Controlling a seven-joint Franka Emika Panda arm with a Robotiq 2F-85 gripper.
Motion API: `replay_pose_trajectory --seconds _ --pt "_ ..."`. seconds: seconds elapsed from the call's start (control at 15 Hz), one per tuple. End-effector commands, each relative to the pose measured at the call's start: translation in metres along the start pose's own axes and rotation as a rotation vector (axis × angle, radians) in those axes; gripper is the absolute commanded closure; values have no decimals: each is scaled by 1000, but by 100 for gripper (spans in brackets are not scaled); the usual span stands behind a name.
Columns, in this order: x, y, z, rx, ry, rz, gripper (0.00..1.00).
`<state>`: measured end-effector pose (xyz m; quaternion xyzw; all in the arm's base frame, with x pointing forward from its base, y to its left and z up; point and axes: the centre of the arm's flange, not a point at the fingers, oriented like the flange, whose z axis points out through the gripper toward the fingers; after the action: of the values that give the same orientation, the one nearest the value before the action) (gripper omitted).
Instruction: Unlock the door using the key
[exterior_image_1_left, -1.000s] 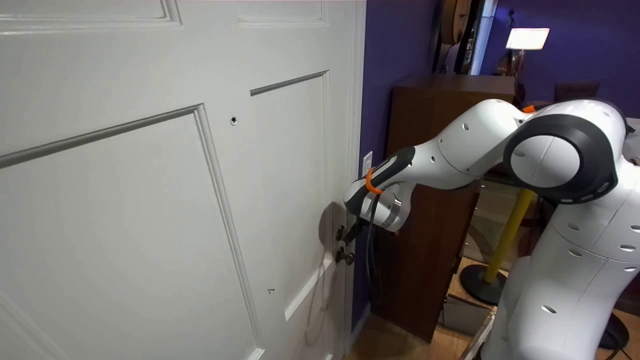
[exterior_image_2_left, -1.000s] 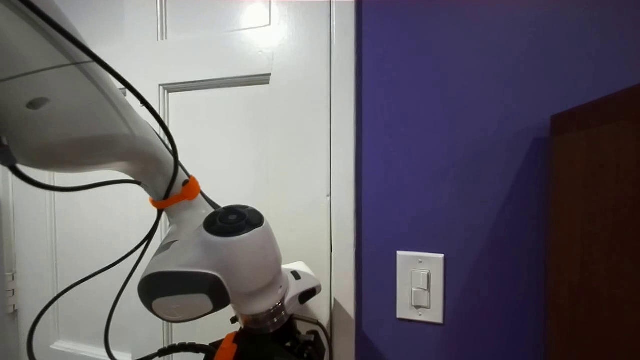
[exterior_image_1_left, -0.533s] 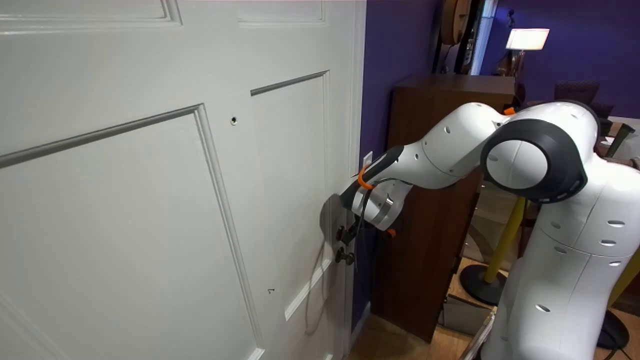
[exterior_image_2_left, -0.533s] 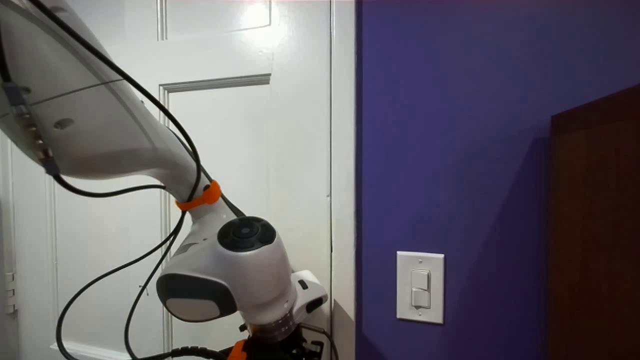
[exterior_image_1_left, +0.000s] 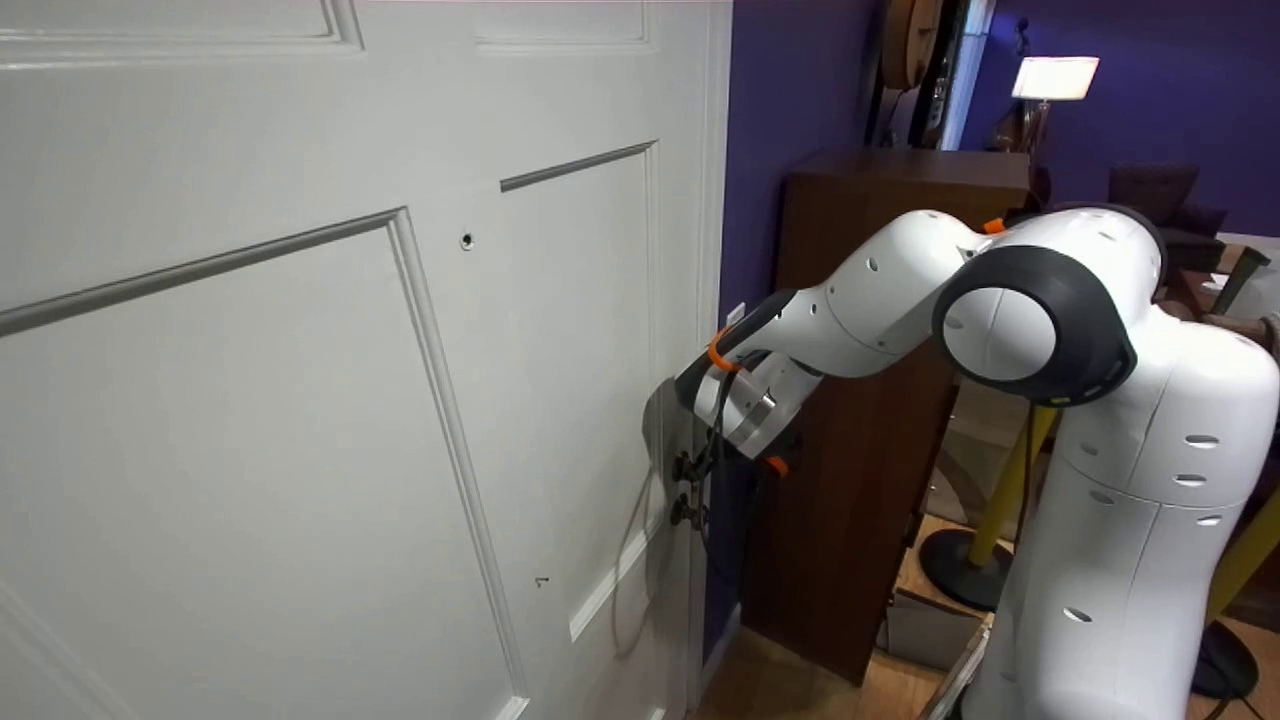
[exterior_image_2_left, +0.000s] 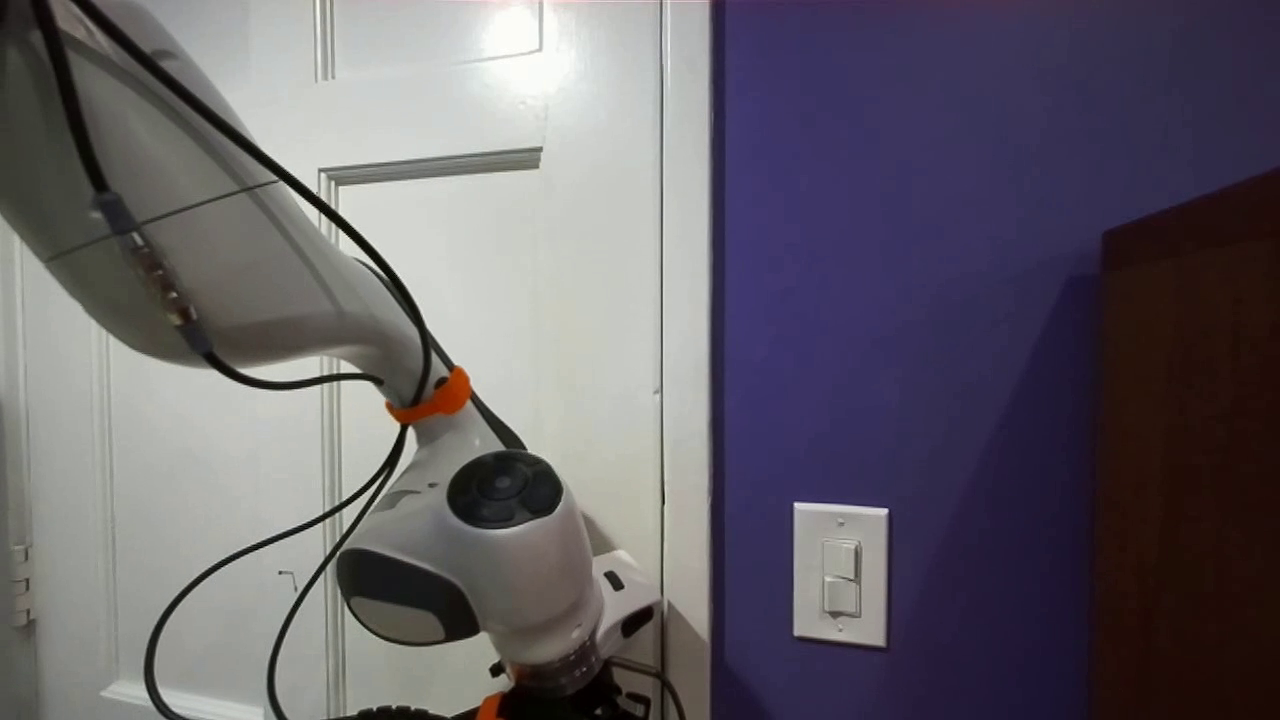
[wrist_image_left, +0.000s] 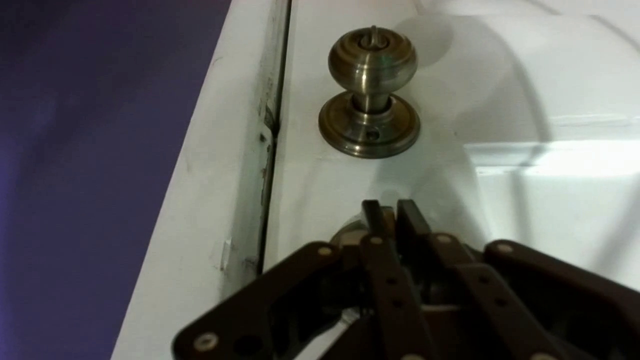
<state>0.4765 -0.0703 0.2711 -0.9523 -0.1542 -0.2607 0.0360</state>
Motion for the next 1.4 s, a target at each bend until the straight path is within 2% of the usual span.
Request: replay_pose_trajectory --seconds 0.0,0.33,1.07,1.33 --pt "-3 3 14 1 23 -18 97" --pt "5 -7 2 -44 -7 -97 97" --pt "11 -48 -3 -263 -64 -360 97" --pt "8 -58 -2 -318 -84 -447 97"
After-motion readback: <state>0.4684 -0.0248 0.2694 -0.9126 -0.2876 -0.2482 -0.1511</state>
